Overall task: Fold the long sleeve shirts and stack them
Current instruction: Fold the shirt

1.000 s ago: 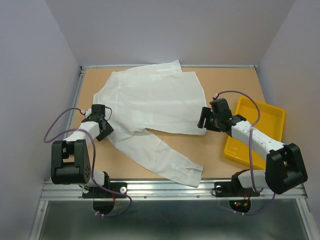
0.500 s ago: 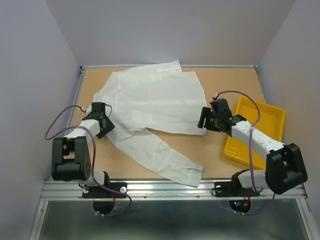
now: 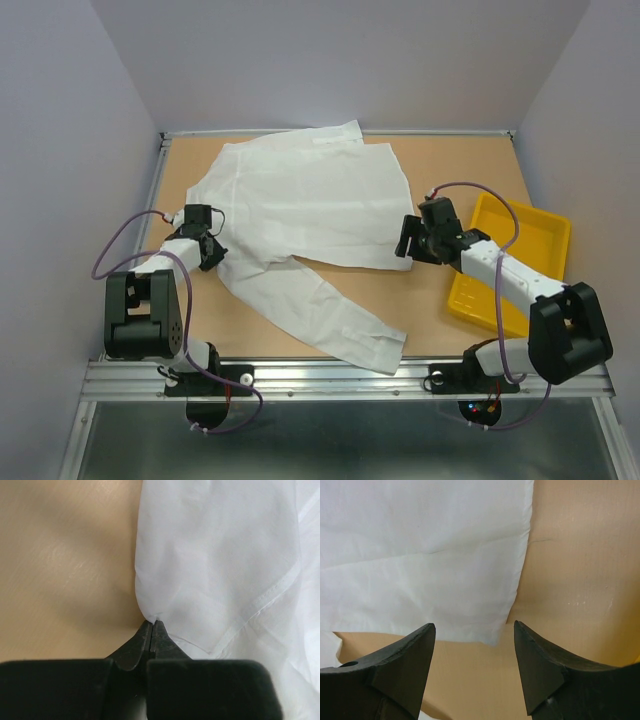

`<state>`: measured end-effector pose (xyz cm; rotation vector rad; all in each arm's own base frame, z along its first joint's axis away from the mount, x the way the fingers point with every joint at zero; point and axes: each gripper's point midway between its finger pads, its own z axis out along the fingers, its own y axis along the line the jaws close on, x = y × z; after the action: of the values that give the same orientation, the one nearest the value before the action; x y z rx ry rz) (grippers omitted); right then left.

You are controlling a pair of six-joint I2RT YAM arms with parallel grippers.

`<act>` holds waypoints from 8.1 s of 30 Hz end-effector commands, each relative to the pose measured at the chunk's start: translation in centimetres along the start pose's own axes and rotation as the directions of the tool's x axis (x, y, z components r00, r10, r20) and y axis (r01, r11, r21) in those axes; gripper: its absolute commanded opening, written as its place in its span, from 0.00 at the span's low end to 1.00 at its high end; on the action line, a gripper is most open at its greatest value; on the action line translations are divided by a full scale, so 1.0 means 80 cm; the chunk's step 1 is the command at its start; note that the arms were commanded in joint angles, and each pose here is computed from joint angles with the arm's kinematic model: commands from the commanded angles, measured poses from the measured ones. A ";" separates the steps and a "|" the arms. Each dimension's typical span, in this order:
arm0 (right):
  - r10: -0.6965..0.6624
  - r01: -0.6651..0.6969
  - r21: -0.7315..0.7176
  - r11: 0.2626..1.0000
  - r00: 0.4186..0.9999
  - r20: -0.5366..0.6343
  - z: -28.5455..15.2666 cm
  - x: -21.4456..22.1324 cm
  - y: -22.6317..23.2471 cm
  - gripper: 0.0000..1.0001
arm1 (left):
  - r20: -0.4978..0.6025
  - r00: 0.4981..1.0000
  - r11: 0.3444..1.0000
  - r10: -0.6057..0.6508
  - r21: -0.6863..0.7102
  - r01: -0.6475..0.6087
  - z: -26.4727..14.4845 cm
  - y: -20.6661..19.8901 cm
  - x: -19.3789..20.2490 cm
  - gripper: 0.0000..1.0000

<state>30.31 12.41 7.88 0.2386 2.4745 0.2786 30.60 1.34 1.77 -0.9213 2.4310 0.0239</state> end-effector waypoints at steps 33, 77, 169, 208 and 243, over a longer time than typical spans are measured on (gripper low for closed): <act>0.163 -0.150 0.190 0.970 0.985 -0.053 0.044 0.049 -0.045 0.59 | -0.001 0.997 0.997 0.073 0.014 -0.073 -0.094 0.012 -0.009 0.00; -0.054 0.047 0.213 0.976 0.998 0.032 0.059 -0.098 -0.004 0.04 | -0.012 0.998 0.996 0.068 -0.054 -0.069 -0.062 0.007 -0.057 0.07; 0.098 -0.097 -0.057 0.994 0.995 0.016 0.045 -0.057 -0.015 0.34 | 0.051 0.998 0.998 0.024 -0.057 -0.021 -0.035 0.001 -0.093 0.79; -0.876 0.813 -0.328 0.481 0.455 -0.159 -0.052 0.259 0.168 0.00 | 0.415 0.910 0.933 -0.016 0.333 -0.136 -0.144 -0.036 -0.108 0.99; -0.534 0.631 0.098 0.769 0.551 0.641 -0.010 -0.265 0.437 0.01 | 0.418 0.908 0.911 -0.044 0.389 -0.135 -0.157 -0.051 -0.106 0.99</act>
<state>47.45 39.30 23.13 -0.6369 1.8830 -0.0186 32.17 1.16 16.04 -0.6115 2.0031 -0.2232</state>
